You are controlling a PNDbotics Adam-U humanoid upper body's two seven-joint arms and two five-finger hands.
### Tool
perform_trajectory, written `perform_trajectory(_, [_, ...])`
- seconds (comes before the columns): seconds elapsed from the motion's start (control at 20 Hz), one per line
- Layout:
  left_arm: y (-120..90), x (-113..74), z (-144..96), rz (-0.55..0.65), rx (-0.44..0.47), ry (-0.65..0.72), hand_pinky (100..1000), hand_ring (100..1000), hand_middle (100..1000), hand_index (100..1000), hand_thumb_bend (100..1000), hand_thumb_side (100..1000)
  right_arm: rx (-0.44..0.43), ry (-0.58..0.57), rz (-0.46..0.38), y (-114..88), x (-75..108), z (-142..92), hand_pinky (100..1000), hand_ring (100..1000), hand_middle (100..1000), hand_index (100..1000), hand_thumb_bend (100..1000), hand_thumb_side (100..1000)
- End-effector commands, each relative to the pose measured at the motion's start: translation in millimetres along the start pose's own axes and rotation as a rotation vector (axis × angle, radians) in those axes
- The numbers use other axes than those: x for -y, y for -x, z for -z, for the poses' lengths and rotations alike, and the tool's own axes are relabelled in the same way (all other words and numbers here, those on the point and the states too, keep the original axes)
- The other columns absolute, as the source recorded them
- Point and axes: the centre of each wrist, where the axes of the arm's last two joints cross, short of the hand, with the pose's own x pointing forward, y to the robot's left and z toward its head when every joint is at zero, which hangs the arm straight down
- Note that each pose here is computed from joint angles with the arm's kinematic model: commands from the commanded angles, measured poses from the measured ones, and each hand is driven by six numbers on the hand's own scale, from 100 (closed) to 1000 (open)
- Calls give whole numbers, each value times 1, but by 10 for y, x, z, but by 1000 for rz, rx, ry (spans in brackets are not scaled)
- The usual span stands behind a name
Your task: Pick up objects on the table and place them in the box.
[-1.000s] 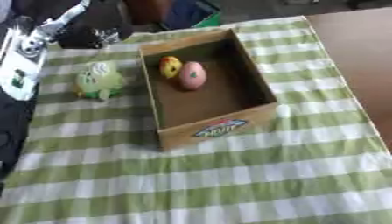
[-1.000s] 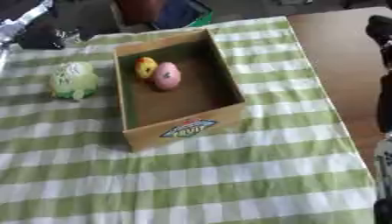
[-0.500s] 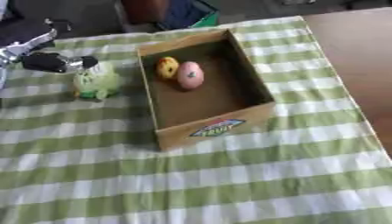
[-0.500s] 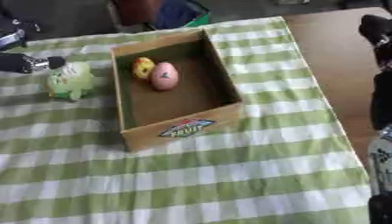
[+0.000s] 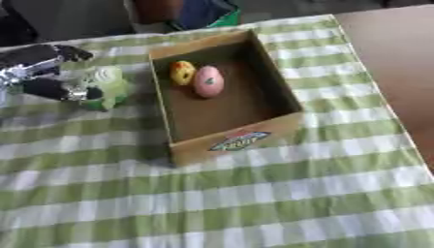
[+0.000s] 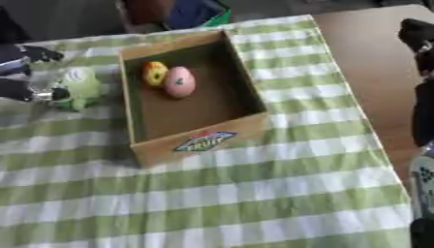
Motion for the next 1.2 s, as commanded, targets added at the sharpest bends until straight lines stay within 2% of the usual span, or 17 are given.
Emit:
perform_trajectory(0.05, [132,-142,-85,22,-55,-37,654,923,913,1000,609,849,36,-27,-13,-92,2,65,820,708,456,828,100,767])
perform_trajectory(0.35, [151,-98,-60,42,-86,-64,653,923,913,1000,613,846,36,-32,-11,-93,-2,69,820,708,456,828,100,766])
perform_trajectory(0.4, [158,-102,-64,44,-89,-68,640,922,913,1000,646,830,35,-33,-11,-92,0,67,823,709,453,829,100,763])
perform_trajectory(0.45, [204,-149,-112,52,-112,-85,638,921,912,1000,643,831,34,-37,-12,-92,-1,68,823,709,453,830,100,762])
perform_trajectory(0.65, [204,-129,-107,79,-183,-114,623,904,878,969,566,838,32,-45,-7,-91,-6,68,825,711,452,831,100,759])
perform_trajectory(0.8, [139,-87,-41,101,-183,-135,596,873,825,878,463,780,27,-43,-10,-90,4,62,826,711,451,832,100,756])
perform_trajectory(0.95, [113,-79,-15,113,-166,-148,584,863,816,792,396,727,23,-41,-10,-89,4,60,827,712,451,832,100,756])
perform_trajectory(1.1, [109,-69,-10,110,-161,-161,574,853,805,730,263,663,22,-37,-12,-89,12,58,828,712,450,832,100,757])
perform_trajectory(1.2, [98,-73,-7,104,-155,-174,566,842,790,706,125,595,20,-36,-12,-87,14,55,828,713,451,833,100,755])
